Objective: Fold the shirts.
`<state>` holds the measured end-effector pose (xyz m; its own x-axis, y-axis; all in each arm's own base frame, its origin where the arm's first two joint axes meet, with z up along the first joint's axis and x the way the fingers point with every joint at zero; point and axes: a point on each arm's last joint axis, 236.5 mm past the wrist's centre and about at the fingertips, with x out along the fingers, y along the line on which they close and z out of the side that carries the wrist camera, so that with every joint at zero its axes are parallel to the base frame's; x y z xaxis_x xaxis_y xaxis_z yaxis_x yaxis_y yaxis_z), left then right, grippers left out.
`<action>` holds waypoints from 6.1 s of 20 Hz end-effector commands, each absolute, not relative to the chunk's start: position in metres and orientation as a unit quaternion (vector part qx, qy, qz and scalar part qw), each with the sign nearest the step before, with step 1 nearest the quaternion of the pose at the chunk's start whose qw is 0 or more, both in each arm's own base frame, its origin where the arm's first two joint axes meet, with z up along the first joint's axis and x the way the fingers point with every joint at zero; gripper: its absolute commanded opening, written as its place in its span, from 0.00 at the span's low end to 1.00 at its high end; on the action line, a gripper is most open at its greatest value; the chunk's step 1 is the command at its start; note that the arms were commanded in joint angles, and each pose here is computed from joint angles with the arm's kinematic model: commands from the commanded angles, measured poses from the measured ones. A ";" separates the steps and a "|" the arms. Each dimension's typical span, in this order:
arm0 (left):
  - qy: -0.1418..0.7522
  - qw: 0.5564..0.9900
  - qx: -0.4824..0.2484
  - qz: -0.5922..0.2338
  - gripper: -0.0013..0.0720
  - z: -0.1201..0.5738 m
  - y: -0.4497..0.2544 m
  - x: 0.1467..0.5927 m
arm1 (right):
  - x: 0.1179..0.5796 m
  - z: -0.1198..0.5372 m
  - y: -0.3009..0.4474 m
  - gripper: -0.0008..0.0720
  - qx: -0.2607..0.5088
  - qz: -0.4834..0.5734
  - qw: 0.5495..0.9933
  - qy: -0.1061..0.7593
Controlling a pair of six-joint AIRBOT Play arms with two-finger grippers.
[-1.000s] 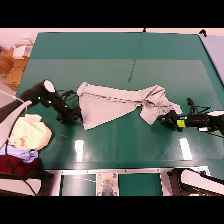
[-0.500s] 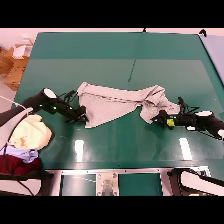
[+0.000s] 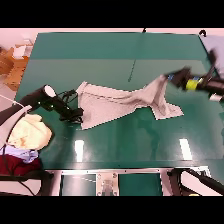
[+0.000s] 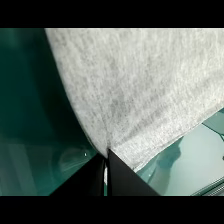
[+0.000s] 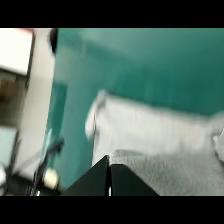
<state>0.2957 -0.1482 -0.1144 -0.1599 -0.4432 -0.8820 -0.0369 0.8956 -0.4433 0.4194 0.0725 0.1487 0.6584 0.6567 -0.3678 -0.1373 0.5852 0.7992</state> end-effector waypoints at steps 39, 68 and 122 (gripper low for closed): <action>0.712 0.632 -0.253 -0.172 0.05 -0.114 -0.103 0.319 | 0.325 -0.097 -0.088 0.59 0.438 0.022 0.695 0.570; 0.716 0.626 -0.247 -0.187 0.05 -0.112 -0.105 0.314 | 0.380 -0.077 -0.064 0.58 0.462 0.108 0.682 0.557; 0.611 0.639 -0.363 -0.294 0.47 -0.107 -0.379 0.301 | 0.392 0.207 0.006 0.03 0.284 0.225 0.852 0.377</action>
